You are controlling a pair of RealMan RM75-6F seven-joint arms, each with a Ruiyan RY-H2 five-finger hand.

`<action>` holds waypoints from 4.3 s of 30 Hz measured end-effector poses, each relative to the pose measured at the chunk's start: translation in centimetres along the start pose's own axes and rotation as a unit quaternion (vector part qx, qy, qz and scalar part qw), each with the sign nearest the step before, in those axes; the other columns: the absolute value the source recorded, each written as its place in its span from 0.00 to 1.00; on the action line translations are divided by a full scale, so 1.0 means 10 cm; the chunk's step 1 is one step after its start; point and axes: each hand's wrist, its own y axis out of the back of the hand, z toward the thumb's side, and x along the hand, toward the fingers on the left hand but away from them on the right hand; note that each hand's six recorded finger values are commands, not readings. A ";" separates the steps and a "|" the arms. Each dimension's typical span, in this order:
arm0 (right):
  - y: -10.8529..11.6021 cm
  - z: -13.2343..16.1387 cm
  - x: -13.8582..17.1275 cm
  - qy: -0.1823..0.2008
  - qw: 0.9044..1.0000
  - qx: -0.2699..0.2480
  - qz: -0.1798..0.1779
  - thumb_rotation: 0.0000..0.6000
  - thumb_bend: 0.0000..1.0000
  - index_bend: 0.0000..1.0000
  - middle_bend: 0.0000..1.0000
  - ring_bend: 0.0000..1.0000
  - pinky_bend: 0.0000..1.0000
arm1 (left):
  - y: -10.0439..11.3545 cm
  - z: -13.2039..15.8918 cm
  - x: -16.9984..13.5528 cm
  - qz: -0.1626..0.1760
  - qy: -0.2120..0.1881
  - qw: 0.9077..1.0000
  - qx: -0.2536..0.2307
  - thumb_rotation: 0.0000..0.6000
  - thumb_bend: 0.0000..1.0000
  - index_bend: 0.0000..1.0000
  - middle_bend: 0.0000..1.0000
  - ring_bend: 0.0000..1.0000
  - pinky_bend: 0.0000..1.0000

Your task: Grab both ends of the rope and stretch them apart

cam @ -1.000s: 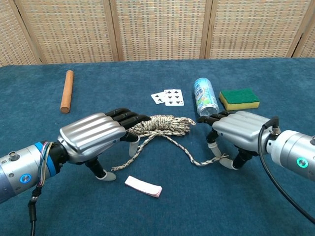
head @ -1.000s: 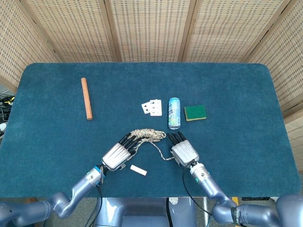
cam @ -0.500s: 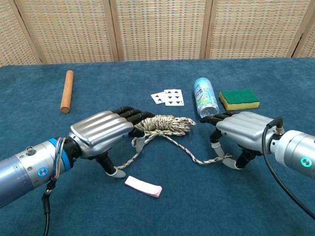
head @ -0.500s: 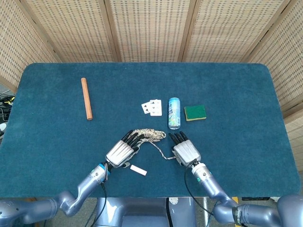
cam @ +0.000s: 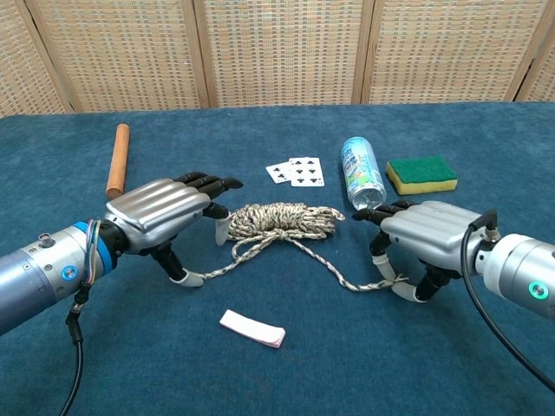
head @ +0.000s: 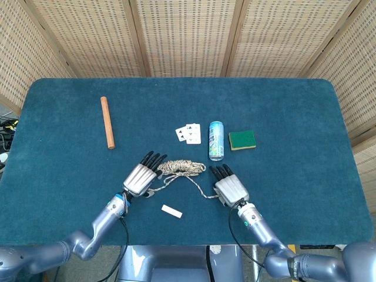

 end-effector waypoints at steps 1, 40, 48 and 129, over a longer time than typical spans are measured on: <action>0.00 0.00 0.00 0.000 1.000 0.000 0.000 1.00 0.49 0.66 0.00 0.00 0.00 | 0.01 -0.01 -0.01 0.000 0.000 1.000 0.000 1.00 0.11 0.47 0.00 0.00 0.00; 0.04 -0.01 0.00 -0.003 1.000 -0.003 -0.003 1.00 0.49 0.66 0.00 0.00 0.00 | -0.02 -0.04 -0.06 -0.069 0.026 0.997 0.012 1.00 0.33 0.49 0.00 0.00 0.00; 0.04 -0.01 0.00 -0.004 1.000 -0.004 -0.004 1.00 0.49 0.66 0.00 0.00 0.00 | -0.04 -0.01 -0.06 -0.072 0.025 0.997 0.017 1.00 0.35 0.50 0.00 0.00 0.00; 0.44 -1.30 0.49 -0.142 0.985 0.049 -0.085 1.00 0.00 0.00 0.00 0.00 0.00 | 0.33 -1.85 -0.84 -0.013 0.184 0.983 -0.009 1.00 0.00 0.00 0.00 0.00 0.00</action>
